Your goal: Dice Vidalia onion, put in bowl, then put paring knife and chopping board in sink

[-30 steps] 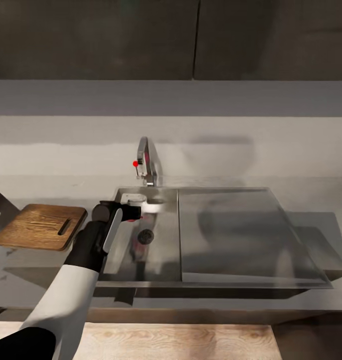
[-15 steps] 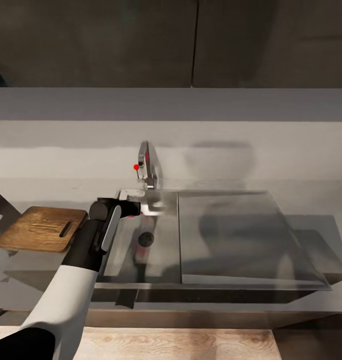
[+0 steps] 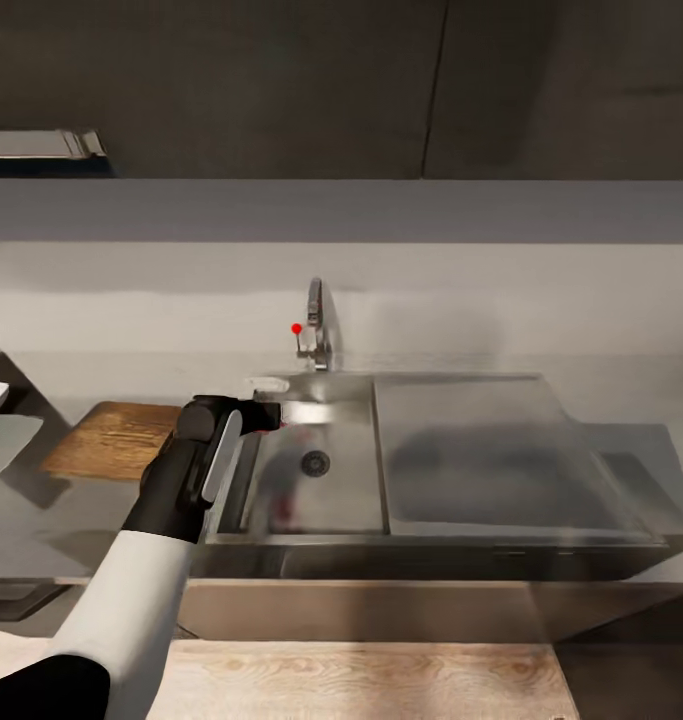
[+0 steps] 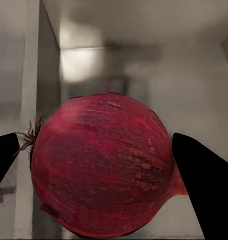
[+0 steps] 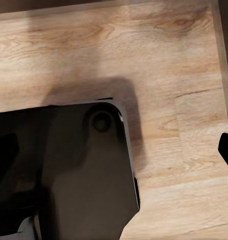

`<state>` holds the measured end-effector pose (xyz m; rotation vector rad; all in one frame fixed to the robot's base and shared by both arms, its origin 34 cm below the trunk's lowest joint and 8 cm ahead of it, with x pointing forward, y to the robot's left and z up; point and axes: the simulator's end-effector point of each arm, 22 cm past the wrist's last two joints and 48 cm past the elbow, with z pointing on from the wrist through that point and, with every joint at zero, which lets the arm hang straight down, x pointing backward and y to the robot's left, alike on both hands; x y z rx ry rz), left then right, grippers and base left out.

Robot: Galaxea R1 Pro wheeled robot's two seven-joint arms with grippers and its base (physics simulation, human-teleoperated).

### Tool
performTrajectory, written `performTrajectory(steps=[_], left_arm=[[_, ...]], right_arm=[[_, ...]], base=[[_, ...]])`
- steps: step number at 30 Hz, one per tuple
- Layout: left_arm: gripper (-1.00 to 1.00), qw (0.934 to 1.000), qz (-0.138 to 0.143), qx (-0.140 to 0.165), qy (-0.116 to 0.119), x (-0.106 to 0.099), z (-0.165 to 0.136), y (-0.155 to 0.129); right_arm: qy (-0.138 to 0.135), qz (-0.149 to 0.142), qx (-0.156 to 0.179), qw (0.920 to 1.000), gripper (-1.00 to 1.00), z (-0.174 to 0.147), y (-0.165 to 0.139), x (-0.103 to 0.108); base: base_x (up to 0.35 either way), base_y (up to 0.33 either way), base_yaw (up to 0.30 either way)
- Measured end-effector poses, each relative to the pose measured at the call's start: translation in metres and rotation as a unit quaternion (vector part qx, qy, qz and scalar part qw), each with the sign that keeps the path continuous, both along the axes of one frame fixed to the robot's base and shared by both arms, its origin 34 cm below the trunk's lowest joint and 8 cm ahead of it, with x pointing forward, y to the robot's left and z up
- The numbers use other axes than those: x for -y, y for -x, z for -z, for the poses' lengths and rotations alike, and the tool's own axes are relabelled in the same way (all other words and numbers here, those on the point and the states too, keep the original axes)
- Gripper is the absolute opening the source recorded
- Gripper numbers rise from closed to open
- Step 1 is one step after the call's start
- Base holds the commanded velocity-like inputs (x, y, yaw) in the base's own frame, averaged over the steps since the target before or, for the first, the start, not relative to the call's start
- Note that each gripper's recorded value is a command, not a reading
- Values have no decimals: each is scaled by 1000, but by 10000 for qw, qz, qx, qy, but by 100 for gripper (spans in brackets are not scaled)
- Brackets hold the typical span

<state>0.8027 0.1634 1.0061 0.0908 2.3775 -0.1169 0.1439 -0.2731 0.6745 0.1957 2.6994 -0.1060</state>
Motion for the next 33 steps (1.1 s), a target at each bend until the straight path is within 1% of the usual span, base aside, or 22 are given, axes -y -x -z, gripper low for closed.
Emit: performTrajectory(steps=[7, 33], left_arm=[[-100, 9998, -5, 179, 17, 0, -18, -2], [-100, 9992, -7, 390, 15, 0, -47, -1]], right_arm=[[-2, 0, 57, 10000, 100, 0, -3, 0], [-1, 0, 262, 9997, 100, -2, -17, 0]], base=[[-127, 245, 0], [-3, 300, 0]])
